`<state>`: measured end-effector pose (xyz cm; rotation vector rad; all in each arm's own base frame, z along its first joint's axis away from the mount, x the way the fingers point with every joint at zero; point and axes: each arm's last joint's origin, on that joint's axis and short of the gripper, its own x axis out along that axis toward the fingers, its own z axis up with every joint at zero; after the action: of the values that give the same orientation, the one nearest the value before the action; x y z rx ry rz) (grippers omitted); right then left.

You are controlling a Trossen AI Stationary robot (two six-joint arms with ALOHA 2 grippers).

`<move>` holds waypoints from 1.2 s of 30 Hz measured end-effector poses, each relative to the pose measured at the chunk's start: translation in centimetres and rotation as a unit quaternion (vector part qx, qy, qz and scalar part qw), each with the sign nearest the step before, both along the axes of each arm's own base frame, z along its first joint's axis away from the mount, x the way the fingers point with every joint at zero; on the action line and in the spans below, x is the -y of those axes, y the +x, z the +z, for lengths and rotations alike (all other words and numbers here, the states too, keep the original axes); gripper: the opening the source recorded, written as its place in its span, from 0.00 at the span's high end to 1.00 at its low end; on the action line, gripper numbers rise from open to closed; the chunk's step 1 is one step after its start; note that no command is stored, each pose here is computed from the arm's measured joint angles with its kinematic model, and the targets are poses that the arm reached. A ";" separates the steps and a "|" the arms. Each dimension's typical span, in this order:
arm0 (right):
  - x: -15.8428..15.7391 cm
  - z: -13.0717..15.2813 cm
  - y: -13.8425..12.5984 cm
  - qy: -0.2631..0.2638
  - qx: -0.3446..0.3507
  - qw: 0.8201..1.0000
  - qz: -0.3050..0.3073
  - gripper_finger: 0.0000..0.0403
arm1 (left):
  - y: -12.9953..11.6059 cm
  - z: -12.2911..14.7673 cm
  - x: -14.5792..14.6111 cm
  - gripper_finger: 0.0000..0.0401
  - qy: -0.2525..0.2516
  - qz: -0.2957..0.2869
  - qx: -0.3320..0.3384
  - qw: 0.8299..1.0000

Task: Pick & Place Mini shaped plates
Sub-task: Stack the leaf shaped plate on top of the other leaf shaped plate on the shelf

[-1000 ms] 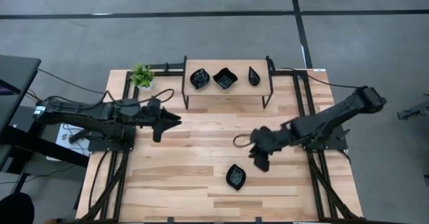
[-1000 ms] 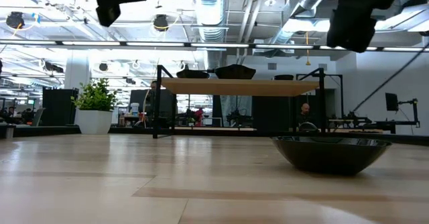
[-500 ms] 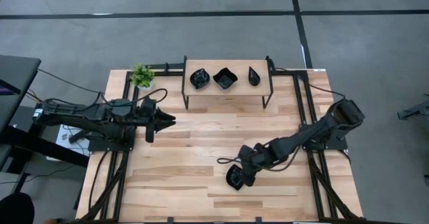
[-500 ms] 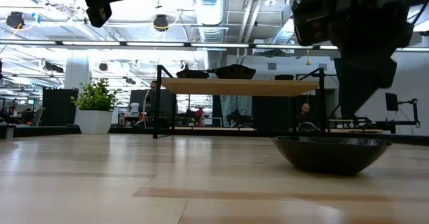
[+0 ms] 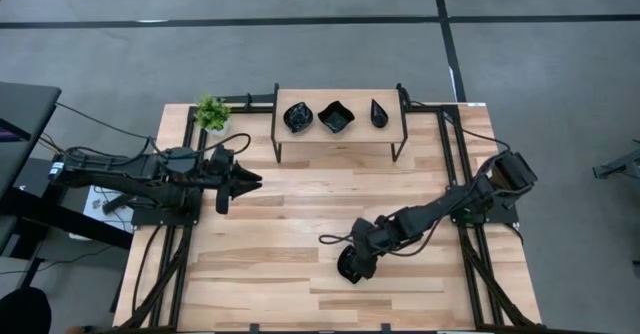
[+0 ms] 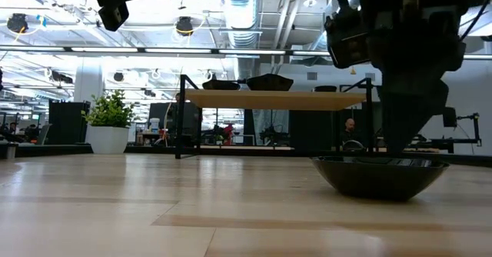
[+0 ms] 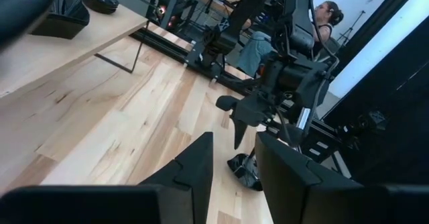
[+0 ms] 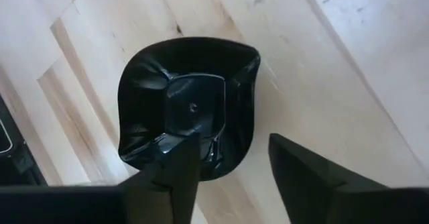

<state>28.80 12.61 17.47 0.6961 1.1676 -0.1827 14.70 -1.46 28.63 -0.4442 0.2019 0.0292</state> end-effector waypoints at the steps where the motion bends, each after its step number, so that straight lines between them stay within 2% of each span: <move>1: 0.1 0.0 0.0 -0.001 0.000 1.000 0.000 0.55 | 0.0 0.0 0.0 0.72 0.000 0.000 0.000 1.000; 5: 0.2 -0.4 0.1 -0.006 -0.010 1.000 0.000 0.49 | 0.0 0.0 0.0 0.72 0.000 0.000 0.000 1.000; 8: 0.2 -1.0 0.1 -0.008 -0.024 1.000 0.007 0.48 | 0.0 0.0 0.0 0.72 0.000 0.000 0.000 1.000; 13: -0.3 -2.4 0.7 -0.003 -0.032 0.999 0.020 0.51 | 0.0 0.0 0.0 0.72 0.000 0.000 0.003 1.000; 20: -0.2 -2.3 0.8 -0.011 -0.020 1.000 0.022 0.57 | 0.0 0.1 0.0 0.72 0.000 0.000 0.004 1.000; 24: -0.2 -2.3 0.8 -0.011 -0.018 1.000 0.022 0.65 | 0.0 0.1 0.0 0.72 0.000 0.000 0.004 1.000; 36: -0.2 -2.1 1.1 -0.008 0.000 0.999 0.031 0.98 | 0.0 0.1 0.0 0.72 0.000 0.000 0.003 1.000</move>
<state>29.90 12.83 15.33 0.6448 1.1853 -0.1408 14.73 -1.46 28.69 -0.4451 0.1952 0.0280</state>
